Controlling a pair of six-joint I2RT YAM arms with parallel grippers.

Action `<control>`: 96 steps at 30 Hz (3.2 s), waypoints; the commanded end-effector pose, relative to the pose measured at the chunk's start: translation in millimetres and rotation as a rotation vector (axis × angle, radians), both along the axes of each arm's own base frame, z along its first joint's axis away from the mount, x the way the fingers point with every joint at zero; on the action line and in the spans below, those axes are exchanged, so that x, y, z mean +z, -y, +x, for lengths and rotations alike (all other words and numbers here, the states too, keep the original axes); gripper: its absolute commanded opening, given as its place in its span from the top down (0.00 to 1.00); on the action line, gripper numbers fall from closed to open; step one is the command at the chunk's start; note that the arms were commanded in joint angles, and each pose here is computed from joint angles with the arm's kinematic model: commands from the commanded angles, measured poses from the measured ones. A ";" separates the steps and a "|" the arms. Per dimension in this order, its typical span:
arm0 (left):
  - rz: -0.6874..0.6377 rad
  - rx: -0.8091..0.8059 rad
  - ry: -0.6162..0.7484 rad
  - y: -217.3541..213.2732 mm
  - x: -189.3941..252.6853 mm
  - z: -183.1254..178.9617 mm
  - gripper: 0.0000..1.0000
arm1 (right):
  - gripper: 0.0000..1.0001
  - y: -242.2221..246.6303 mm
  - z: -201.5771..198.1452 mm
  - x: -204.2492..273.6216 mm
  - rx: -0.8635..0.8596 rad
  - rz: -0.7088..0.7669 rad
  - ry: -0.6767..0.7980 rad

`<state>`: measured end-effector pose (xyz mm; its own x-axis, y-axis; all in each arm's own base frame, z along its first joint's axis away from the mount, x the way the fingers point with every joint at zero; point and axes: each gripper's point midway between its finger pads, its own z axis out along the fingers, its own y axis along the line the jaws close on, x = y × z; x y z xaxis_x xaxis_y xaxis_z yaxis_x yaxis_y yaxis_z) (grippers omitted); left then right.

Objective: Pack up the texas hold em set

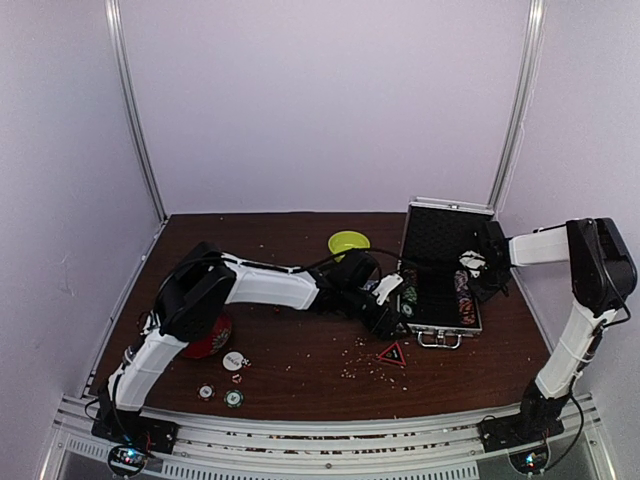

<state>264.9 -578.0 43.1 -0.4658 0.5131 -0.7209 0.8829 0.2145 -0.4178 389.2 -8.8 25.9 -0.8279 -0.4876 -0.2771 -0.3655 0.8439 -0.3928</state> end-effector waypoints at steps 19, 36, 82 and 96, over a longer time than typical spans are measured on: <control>0.155 0.196 0.301 -83.6 152.6 15.7 0.19 | 0.56 -18.2 -45.7 83.1 0.091 0.088 0.063; 0.117 0.546 0.404 -189.7 187.2 102.7 0.19 | 0.39 -199.8 -71.7 93.6 0.611 0.267 0.001; 0.133 0.575 0.413 -200.5 188.9 100.2 0.19 | 0.16 -203.2 -42.9 17.0 0.516 0.105 -0.132; 0.129 0.567 0.405 -199.0 189.0 99.0 0.19 | 0.16 -193.5 -15.0 39.9 0.437 0.071 -0.001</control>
<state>362.1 -373.5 229.4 -0.3986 0.3835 -0.8331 0.6950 0.7190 -0.0015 352.2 190.4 43.6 -0.5311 -0.8031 -0.2700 -0.7613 0.5922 -0.2639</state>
